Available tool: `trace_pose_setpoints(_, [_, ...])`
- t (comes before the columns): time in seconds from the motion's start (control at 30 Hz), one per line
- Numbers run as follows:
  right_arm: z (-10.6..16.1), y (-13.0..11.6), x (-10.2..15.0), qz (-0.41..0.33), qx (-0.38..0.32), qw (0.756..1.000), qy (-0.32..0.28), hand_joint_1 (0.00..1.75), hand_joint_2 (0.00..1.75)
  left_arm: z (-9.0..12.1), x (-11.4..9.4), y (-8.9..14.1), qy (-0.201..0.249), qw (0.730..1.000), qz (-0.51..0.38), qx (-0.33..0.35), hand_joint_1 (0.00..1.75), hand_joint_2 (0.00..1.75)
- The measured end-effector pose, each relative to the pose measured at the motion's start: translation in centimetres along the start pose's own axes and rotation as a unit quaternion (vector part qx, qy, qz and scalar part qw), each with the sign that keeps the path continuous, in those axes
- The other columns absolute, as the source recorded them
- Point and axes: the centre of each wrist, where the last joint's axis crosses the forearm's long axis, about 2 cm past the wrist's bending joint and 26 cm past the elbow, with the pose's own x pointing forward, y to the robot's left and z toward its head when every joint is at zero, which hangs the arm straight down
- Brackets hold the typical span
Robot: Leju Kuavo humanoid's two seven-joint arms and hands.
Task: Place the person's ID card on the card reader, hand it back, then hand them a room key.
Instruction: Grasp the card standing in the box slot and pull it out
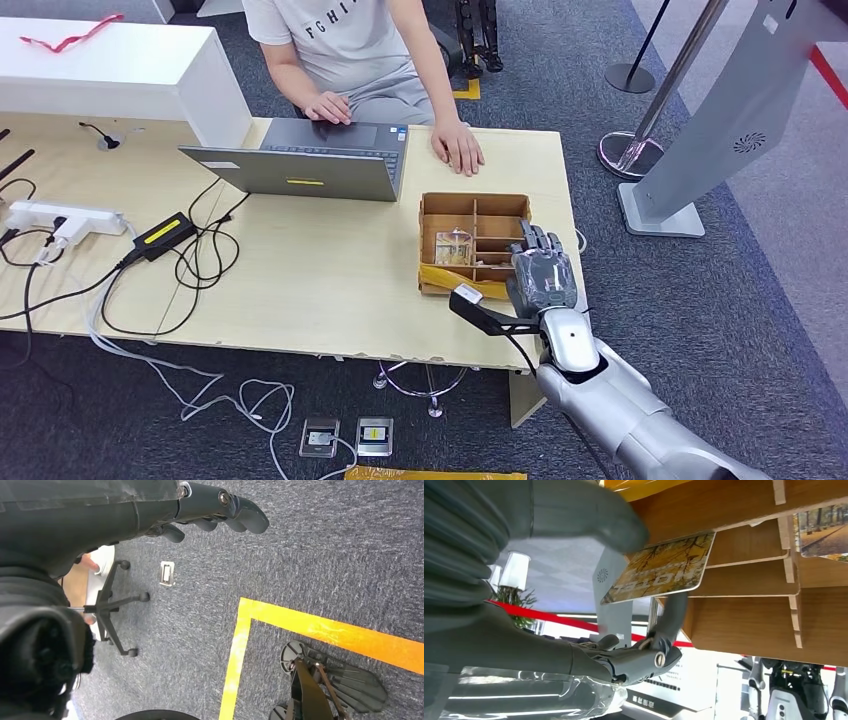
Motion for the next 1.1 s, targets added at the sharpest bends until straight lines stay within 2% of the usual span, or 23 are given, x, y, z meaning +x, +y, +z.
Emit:
trace_pose_setpoints(0.87, [-0.21,0.66,-0.74,0.0,0.005,1.0,0.01,1.75,1.75,-0.04,0.01,0.11,-0.001,1.0,-0.001,0.0,0.0,0.0])
trace_pose_setpoints(1.1, [-0.57,0.09,-0.84,-0.001,-0.016,1.0,0.007,1.75,1.75,-0.04,0.0,0.11,-0.001,1.0,-0.001,0.001,0.0,0.0])
